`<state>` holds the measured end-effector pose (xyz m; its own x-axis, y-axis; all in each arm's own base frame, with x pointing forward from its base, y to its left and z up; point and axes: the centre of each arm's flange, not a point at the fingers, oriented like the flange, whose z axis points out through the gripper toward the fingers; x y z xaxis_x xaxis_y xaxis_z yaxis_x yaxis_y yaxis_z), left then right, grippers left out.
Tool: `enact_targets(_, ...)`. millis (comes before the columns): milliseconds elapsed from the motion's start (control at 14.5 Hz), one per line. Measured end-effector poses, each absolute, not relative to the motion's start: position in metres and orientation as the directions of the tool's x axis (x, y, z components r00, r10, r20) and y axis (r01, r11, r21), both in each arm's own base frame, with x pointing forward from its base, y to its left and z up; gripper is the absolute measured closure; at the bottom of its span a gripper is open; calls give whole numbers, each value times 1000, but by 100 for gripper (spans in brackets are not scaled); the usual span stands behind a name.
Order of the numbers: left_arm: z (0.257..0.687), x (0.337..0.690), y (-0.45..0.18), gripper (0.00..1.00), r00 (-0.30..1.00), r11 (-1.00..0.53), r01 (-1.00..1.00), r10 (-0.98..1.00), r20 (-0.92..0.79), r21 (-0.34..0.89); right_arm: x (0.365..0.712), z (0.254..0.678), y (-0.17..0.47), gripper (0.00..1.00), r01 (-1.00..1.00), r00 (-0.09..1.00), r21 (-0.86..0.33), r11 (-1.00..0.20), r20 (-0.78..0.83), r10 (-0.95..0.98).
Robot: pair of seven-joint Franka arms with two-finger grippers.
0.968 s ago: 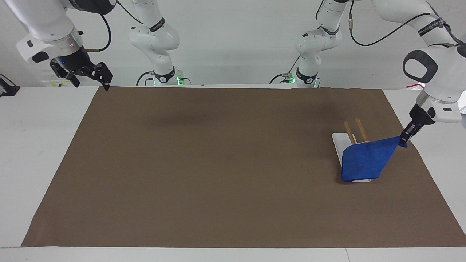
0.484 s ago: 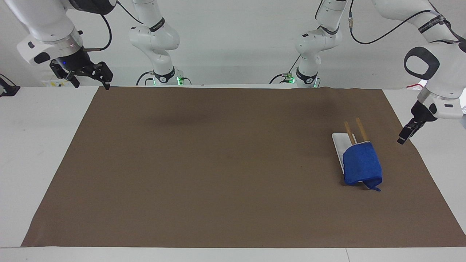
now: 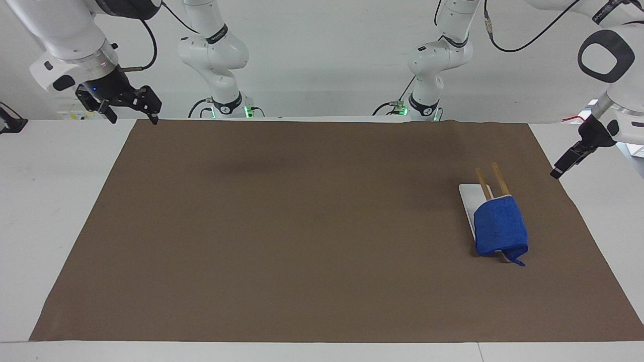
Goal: Right arm passes towel to left arm to hang
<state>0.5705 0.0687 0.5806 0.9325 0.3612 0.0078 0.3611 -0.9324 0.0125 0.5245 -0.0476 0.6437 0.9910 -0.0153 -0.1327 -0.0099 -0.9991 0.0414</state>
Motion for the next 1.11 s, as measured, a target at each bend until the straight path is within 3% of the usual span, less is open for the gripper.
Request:
enact_targets(277,592,564,16,1,977,-977,212,212,-31,-2,520,642,-56,0,-26,987,39,-999,-158,-32)
enact_targets(553,619,555,3,1,998,-998,19,23,-65,-57,514,639,-64,0,-32,984,37,-999,-174,-38)
enact_targets(1106,634,556,-5,0,995,-1000,-26,-26,-95,6,510,627,-63,0,-16,986,36,-999,-168,-22)
